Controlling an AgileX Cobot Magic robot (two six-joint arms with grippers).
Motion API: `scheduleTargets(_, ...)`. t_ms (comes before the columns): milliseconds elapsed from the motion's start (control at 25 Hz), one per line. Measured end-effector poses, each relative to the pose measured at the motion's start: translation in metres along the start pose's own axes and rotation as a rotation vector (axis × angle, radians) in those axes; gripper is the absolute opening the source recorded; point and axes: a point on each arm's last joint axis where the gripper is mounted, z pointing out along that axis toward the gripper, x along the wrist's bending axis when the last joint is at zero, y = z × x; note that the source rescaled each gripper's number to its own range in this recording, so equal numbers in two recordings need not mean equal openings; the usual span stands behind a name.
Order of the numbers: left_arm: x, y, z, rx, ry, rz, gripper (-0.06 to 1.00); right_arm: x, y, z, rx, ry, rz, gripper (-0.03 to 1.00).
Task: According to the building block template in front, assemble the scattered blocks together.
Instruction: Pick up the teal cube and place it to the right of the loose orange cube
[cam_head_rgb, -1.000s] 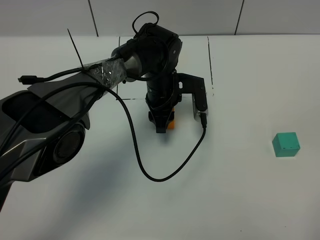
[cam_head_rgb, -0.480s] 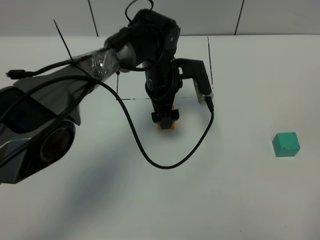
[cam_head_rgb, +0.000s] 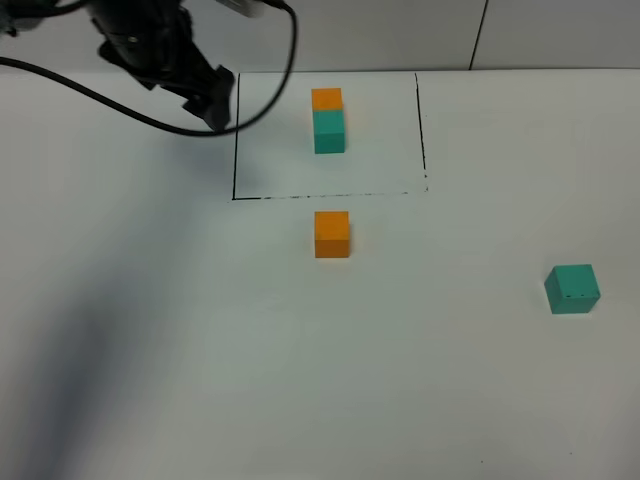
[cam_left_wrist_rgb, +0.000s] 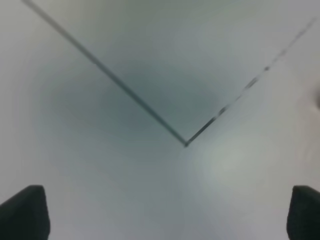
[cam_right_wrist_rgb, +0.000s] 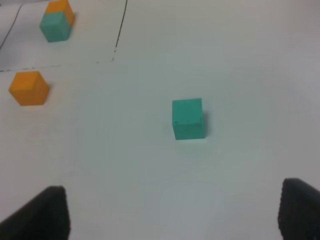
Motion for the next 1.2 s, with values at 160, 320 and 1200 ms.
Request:
scheduleTargets(160, 0.035, -0.043, -0.024, -0.001, -0.029, -0.169, 1.0, 0.0, 0.0, 0.0, 0.0, 0.0, 0.0, 0.71)
scheduleTargets(320, 0.038, -0.088, -0.058, -0.046, -0.004, -0.284, 1.0, 0.0, 0.0, 0.0, 0.0, 0.0, 0.0, 0.71)
scheduleTargets(1200, -0.125, -0.323, -0.16, -0.388, 0.267, -0.621, 0.99, 0.0, 0.0, 0.0, 0.0, 0.0, 0.0, 0.71)
